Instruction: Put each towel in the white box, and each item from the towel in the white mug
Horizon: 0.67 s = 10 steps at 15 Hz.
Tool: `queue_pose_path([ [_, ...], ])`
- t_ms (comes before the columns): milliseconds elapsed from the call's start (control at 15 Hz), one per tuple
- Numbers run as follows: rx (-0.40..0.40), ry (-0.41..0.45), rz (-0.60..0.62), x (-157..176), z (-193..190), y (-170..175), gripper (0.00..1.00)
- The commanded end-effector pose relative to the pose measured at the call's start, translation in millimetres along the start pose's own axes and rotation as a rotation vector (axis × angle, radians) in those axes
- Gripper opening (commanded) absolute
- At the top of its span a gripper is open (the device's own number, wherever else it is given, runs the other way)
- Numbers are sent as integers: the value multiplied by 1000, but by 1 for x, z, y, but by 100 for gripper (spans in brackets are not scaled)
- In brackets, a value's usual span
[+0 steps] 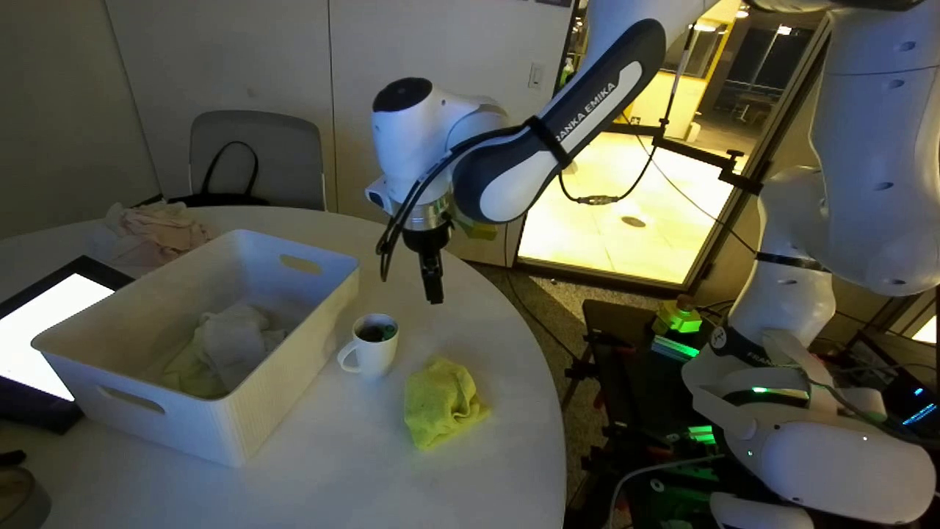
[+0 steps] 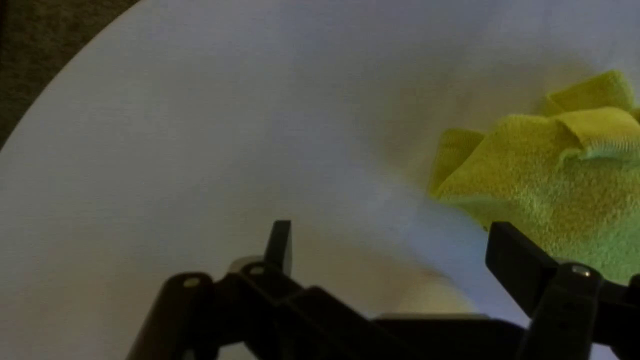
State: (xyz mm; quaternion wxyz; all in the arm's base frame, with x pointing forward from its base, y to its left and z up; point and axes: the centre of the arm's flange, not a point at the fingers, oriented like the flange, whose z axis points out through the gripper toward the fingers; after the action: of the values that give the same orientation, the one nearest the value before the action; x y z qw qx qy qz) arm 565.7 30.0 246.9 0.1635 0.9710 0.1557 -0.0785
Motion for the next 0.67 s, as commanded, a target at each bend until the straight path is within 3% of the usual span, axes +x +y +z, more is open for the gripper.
queue_pose_path([
  [0, 83, -2, -60, -62, 19, 3, 100],
  [333, 142, -69, -338, -107, 74, -4, 100],
  [600, 127, -87, -552, -128, 105, -14, 100],
])
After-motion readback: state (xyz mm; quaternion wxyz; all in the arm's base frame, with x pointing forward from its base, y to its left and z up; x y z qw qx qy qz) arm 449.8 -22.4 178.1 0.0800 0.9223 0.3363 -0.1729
